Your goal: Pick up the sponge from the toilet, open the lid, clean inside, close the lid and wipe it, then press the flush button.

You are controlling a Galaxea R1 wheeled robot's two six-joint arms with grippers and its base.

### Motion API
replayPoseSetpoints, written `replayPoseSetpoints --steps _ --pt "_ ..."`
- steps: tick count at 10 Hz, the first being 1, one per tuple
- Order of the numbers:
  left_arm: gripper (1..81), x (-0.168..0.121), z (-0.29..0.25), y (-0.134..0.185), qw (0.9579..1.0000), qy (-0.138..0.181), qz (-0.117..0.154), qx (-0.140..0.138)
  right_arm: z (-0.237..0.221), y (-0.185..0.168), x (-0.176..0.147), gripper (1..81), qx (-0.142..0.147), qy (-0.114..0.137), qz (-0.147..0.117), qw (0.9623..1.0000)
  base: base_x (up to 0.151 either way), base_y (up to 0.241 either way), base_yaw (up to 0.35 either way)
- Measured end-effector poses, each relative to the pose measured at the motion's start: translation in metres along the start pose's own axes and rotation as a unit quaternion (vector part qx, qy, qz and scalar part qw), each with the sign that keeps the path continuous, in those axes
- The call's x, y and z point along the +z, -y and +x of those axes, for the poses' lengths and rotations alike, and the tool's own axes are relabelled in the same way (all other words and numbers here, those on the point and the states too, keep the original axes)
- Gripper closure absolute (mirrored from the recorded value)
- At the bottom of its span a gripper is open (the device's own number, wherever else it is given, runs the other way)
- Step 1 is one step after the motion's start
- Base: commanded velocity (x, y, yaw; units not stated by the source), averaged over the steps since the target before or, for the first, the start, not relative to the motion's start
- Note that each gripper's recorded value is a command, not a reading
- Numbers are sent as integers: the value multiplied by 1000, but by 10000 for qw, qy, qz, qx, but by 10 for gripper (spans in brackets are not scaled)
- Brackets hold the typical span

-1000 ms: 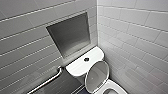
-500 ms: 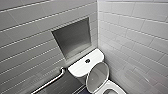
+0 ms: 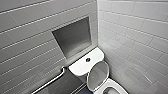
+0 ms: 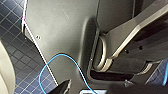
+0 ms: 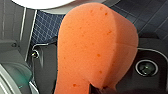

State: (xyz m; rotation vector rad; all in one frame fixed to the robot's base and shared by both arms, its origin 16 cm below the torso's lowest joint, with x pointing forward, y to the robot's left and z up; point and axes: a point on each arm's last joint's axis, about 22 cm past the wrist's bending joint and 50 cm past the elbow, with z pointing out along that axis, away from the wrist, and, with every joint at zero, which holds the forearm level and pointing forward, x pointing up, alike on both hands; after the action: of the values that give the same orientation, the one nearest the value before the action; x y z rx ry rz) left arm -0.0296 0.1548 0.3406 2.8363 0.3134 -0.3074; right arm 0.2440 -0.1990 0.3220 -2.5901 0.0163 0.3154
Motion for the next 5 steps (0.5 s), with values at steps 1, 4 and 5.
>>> replayPoseSetpoints --steps 1,4,5 --pt "10 -1 22 2 9999 -94 -25 66 -19 -21 -1 811 36 -67 -162 9998 0 0 0" --pt "10 -9 85 6 9986 -327 -292 281 -110 -57 -7 811 372 -53 -412 9984 0 0 0" --pt "10 -14 97 -3 9976 -372 -505 304 -133 -58 -10 811 450 -44 -403 9982 0 0 0"
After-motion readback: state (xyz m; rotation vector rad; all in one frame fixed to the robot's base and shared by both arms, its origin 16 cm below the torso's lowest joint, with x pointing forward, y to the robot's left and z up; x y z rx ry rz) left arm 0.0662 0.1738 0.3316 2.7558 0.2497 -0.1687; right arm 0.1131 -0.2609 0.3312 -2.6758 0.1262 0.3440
